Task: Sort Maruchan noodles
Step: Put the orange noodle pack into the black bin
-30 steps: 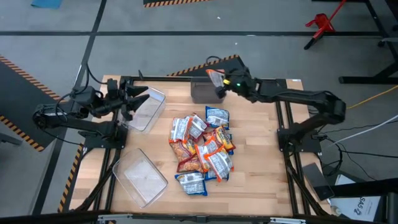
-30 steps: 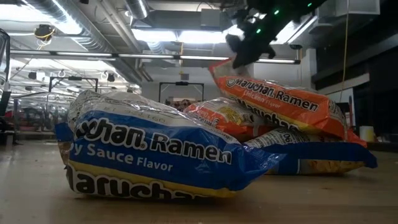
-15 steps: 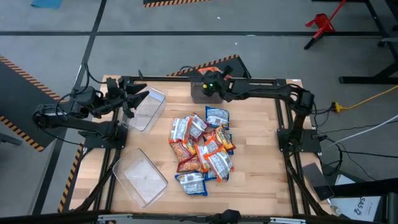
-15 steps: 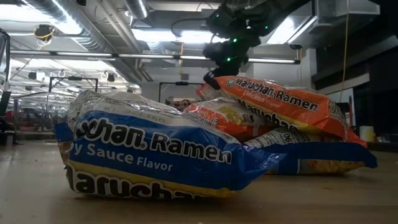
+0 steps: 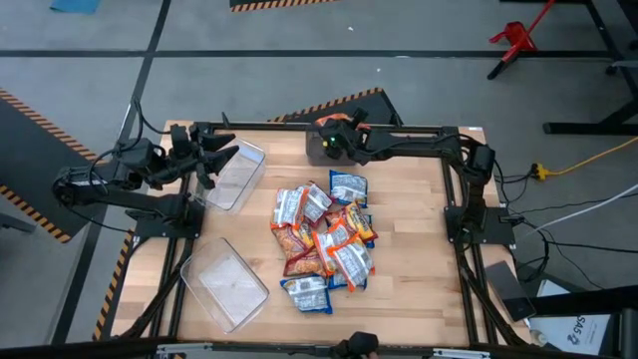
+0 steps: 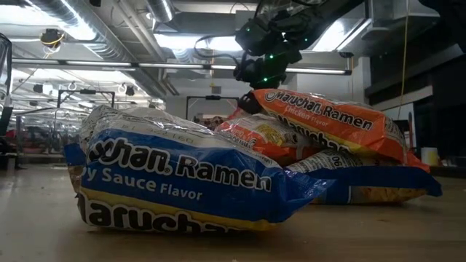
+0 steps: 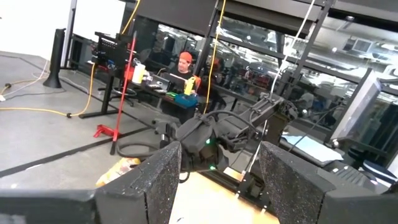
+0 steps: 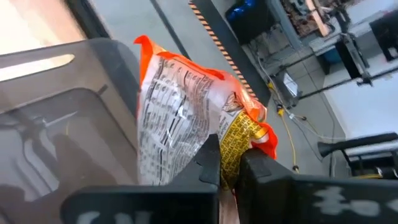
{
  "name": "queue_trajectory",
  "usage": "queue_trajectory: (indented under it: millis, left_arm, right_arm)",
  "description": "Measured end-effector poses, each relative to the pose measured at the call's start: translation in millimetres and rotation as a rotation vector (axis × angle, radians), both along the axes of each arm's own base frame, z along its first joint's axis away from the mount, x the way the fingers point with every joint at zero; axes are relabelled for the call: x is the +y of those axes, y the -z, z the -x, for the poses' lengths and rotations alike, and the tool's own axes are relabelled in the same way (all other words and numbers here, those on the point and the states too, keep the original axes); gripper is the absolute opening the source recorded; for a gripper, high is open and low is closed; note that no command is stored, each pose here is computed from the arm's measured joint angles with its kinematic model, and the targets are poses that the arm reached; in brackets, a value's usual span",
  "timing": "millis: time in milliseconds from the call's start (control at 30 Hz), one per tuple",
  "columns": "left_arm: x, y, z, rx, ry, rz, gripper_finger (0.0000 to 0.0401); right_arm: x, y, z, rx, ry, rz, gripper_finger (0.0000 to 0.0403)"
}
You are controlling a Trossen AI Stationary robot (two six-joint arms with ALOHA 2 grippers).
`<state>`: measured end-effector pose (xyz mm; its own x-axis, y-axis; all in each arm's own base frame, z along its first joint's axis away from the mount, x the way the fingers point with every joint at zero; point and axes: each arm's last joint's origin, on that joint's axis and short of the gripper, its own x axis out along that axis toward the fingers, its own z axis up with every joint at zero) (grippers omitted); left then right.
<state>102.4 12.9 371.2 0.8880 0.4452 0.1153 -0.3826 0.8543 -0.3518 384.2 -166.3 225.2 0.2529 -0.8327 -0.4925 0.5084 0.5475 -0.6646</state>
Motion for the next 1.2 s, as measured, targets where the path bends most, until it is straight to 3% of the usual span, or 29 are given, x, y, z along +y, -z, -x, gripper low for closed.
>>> queue_trajectory:
  millis: [133, 333, 567, 767, 967, 1200]
  left_arm:
    - [0.0, 0.0, 0.0, 0.0, 0.0, 0.0, 0.0212]
    - [0.0, 0.0, 0.0, 0.0, 0.0, 0.0, 0.0212]
    - [0.0, 0.0, 0.0, 0.0, 0.0, 0.0, 0.0212]
    - [-0.2, 0.0, -0.1, -0.001, 0.009, 0.0, 0.0212]
    - [-0.3, 0.0, -0.1, 0.0, 0.009, 0.0, 0.0212]
    - [-0.2, 0.3, -0.2, 0.004, 0.009, -0.001, 0.0212]
  right_arm:
    - [0.2, 0.5, 0.5, 0.015, -0.003, 0.0, 0.0034]
    - [0.5, 1.1, 0.5, 0.046, -0.034, -0.004, 0.0115]
    - [7.8, 4.3, -4.1, 0.009, -0.192, -0.135, 0.0182]
    - [16.0, 6.2, -4.5, 0.049, -0.192, -0.133, 0.0195]
    - [14.7, 9.6, -5.7, 0.014, -0.288, -0.236, 0.0196]
    - [11.9, 30.2, -11.2, 0.04, -0.317, -0.292, 0.0196]
